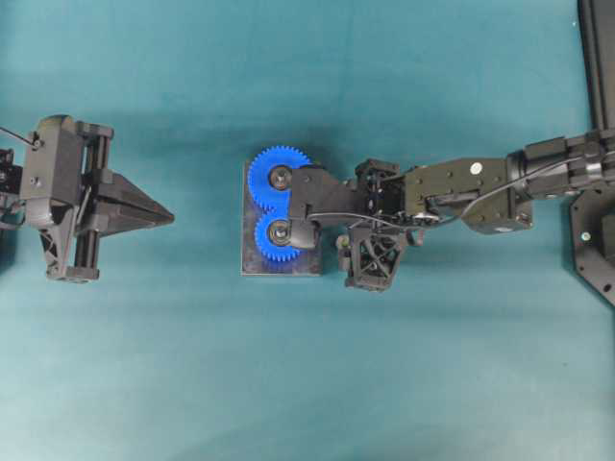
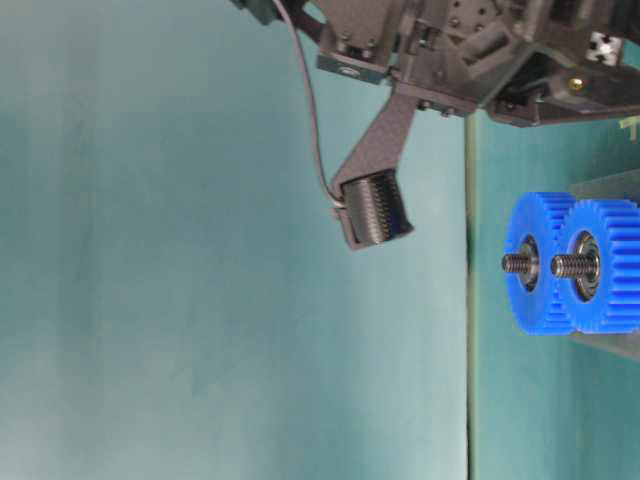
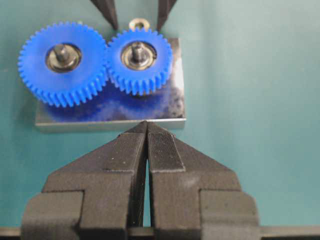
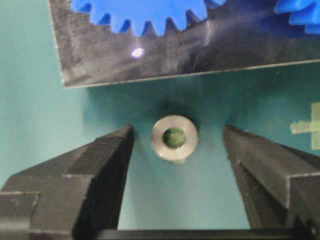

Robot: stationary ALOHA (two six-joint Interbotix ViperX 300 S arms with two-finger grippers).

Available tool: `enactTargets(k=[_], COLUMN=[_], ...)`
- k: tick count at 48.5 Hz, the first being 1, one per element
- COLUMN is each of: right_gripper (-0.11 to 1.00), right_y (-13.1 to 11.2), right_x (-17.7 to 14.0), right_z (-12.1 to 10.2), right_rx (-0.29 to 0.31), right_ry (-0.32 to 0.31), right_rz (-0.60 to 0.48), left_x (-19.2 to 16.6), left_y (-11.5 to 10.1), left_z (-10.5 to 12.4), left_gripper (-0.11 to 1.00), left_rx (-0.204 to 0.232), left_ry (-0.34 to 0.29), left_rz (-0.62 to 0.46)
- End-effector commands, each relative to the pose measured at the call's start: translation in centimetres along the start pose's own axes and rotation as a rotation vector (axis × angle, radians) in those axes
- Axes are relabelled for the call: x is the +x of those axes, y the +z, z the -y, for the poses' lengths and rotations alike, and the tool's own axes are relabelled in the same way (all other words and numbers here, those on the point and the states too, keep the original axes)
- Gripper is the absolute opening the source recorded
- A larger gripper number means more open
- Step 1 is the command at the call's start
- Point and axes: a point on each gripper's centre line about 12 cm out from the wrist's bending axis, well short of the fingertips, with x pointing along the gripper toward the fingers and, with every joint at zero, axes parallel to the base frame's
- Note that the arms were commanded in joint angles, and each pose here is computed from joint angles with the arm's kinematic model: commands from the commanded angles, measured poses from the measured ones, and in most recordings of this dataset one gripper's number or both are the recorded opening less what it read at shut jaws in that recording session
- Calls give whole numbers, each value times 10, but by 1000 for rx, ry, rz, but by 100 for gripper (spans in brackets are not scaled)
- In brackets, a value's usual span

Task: Insert the washer onto the shaft.
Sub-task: 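Move the right gripper to the lower silver washer and grasp it, then lift the second washer and carry it over the lower gear's shaft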

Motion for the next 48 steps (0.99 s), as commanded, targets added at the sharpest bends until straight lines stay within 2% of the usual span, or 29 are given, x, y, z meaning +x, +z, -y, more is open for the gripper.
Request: enactTargets(k=[1, 10, 20, 32, 38, 48], right_gripper=[76, 73, 50, 39, 32, 32], right_y=[3, 1, -1, -3, 0, 12], right_x=[-1, 3, 3, -1, -10, -47], right_z=[-3, -6, -11, -16, -15, -13], right_rx=[6, 1, -11, -21, 0, 20], right_ry=[4, 6, 9, 13, 13, 11], right_rz=[15, 0, -8, -18, -12, 41], left_x=[-1, -1, -1, -1, -1, -1], left_y=[5, 5, 5, 6, 6, 5], left_z=[0, 0, 0, 0, 0, 0], left_gripper=[0, -1, -1, -1, -1, 0], left_rx=[2, 2, 2, 2, 2, 2], left_ry=[-1, -1, -1, 1, -1, -1], left_rz=[18, 20, 18, 21, 22, 20])
